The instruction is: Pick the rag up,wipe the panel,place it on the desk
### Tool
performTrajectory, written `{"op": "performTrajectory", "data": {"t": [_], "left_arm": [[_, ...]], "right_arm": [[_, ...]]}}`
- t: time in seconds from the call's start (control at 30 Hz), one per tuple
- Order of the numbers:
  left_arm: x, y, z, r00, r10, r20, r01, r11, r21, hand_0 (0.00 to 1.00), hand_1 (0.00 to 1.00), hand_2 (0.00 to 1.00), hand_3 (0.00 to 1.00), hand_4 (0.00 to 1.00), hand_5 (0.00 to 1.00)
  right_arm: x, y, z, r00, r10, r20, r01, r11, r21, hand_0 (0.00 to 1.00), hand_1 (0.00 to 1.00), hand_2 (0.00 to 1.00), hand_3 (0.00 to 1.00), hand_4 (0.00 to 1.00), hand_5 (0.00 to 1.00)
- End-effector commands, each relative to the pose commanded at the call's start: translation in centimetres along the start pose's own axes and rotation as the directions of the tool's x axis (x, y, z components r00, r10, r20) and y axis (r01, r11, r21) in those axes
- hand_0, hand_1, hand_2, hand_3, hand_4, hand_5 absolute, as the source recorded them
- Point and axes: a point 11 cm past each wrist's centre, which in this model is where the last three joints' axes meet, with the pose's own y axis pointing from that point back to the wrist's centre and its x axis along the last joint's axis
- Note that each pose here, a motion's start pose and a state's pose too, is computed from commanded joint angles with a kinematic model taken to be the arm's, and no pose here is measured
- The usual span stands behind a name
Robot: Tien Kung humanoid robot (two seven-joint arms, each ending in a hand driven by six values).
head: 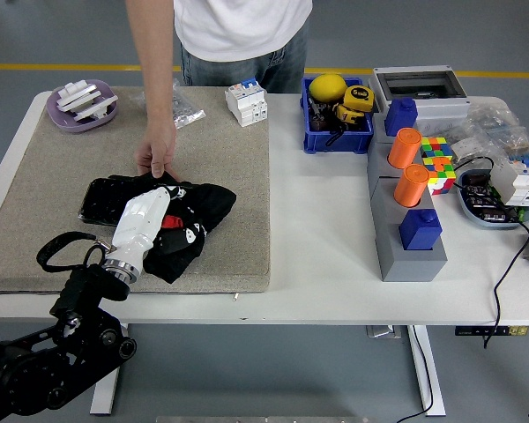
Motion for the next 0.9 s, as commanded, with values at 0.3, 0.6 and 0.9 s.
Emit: {"op": "performTrajectory", "data": {"t": [0.3, 0.6, 0.9], "left_arm": [[1.3, -0.7, -2.3, 0.999, 0.043, 0.002, -0.043, 0.997, 0.066, 0.295, 0.198, 0.463, 0.443, 0.154, 0.002], [3.2, -1.3, -5.4, 0.995, 0.099, 0.02, -0.1, 0.983, 0.153, 0.296, 0.199, 0.462, 0.443, 0.154, 0.002], [4.9, -1.5, -7.4, 0.988, 0.15, 0.032, -0.153, 0.966, 0.209, 0.296, 0.198, 0.461, 0.438, 0.141, 0.002]], "right_arm": [[-0.1, 0.0, 0.0, 1.0, -0.001, -0.002, 0.001, 1.0, -0.001, 0.705, 0.632, 0.684, 0.638, 0.998, 0.562], [-0.1, 0.0, 0.0, 1.0, -0.001, 0.0, 0.001, 1.0, -0.001, 0.705, 0.631, 0.684, 0.637, 0.998, 0.562], [-0.1, 0.0, 0.1, 1.0, -0.003, 0.0, 0.003, 1.0, -0.002, 0.705, 0.631, 0.684, 0.638, 0.998, 0.561]]}}
